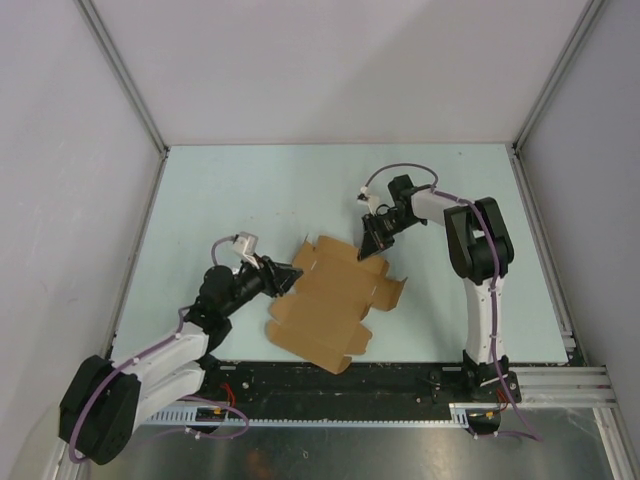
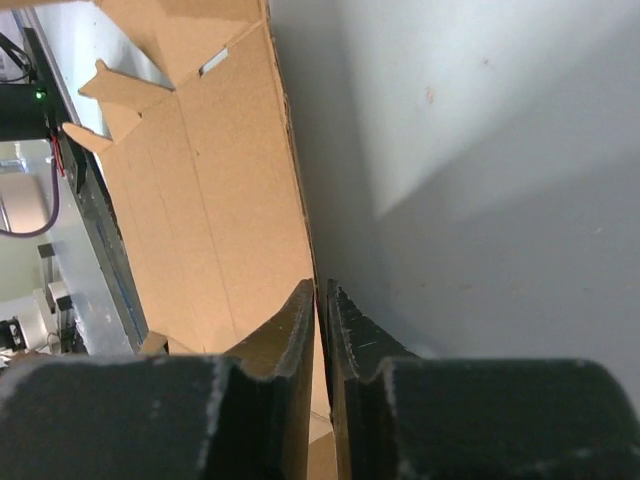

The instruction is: Fold the paper box

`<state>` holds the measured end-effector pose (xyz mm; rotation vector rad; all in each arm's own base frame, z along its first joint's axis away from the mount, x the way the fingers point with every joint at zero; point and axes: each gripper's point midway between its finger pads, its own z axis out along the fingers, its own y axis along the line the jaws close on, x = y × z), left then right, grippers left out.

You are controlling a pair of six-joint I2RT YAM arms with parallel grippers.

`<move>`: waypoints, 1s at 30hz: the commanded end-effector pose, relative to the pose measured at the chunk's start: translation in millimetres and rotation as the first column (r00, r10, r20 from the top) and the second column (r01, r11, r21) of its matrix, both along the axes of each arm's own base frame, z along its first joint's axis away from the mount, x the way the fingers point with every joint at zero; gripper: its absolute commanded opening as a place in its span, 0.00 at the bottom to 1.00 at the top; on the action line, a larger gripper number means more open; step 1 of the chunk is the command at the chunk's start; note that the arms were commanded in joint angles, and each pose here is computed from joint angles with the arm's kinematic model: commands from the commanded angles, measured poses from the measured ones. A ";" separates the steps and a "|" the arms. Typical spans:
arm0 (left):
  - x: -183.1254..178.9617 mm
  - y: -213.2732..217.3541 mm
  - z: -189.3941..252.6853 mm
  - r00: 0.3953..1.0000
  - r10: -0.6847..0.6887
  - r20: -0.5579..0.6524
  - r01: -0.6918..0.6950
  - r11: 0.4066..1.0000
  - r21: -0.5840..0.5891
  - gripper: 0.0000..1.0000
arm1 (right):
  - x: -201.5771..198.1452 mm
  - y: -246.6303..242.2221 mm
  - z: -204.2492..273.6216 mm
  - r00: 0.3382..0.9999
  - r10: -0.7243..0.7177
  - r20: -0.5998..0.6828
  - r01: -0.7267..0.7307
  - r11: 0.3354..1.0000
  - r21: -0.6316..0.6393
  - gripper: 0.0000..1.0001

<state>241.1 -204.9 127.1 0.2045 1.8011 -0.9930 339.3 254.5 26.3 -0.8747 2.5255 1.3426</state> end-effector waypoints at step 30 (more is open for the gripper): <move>61.8 45.8 47.0 0.944 0.311 0.105 -0.316 0.949 0.024 0.52 | -2.5 -45.6 101.5 0.704 -0.084 0.706 0.392 0.875 -0.286 0.00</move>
